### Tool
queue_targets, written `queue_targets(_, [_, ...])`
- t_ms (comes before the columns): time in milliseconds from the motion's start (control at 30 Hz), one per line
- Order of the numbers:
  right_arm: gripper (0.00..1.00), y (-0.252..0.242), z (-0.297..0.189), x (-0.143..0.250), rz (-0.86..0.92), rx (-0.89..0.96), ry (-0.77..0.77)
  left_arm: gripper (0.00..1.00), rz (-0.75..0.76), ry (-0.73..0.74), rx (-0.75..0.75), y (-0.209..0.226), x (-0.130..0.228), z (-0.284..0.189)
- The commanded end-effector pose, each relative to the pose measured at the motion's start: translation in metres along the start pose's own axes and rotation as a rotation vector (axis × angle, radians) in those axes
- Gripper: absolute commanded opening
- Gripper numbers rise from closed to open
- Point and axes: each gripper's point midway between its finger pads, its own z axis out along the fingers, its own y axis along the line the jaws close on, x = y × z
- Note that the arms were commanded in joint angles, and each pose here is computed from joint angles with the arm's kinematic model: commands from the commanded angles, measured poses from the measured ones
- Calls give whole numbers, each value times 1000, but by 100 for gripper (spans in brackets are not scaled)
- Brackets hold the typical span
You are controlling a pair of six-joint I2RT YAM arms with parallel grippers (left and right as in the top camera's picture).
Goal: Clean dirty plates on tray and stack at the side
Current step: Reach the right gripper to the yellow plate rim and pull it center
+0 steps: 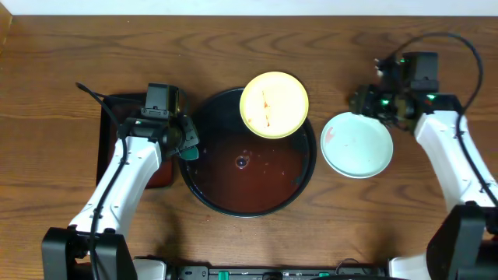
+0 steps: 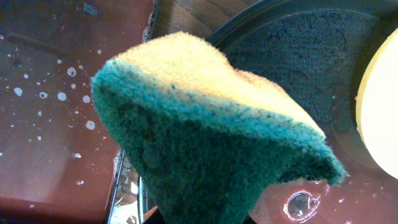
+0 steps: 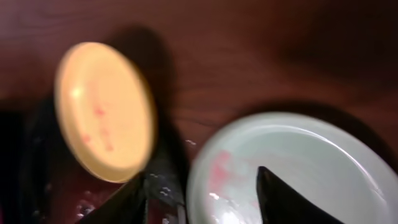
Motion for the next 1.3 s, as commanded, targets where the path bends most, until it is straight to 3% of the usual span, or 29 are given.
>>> queue_targets(0, [54,30,27,9,-75,-68,45,8,13,-2,-19,5,0,4])
queue_targets(367, [53,47,108,34,-113,-50,101,8,14,-10,-15,4,-2,4])
queue_targets(467, [45,42,120,38,-126,-15,106,8,13,-10,-15,4,-2,4])
queue_targets(633, [19,42,126,40,-140,2,100,8,14,-10,-15,4,-2,4])
queue_targets(967, [14,34,140,55,-140,42,142,8,14,-9,-15,4,-2,4])
queue_targets(1100, [1,36,140,55,-142,40,140,8,13,-3,-18,4,0,4])
queue_targets(1267, [1,47,120,42,-134,24,98,8,13,-3,-18,4,0,4])
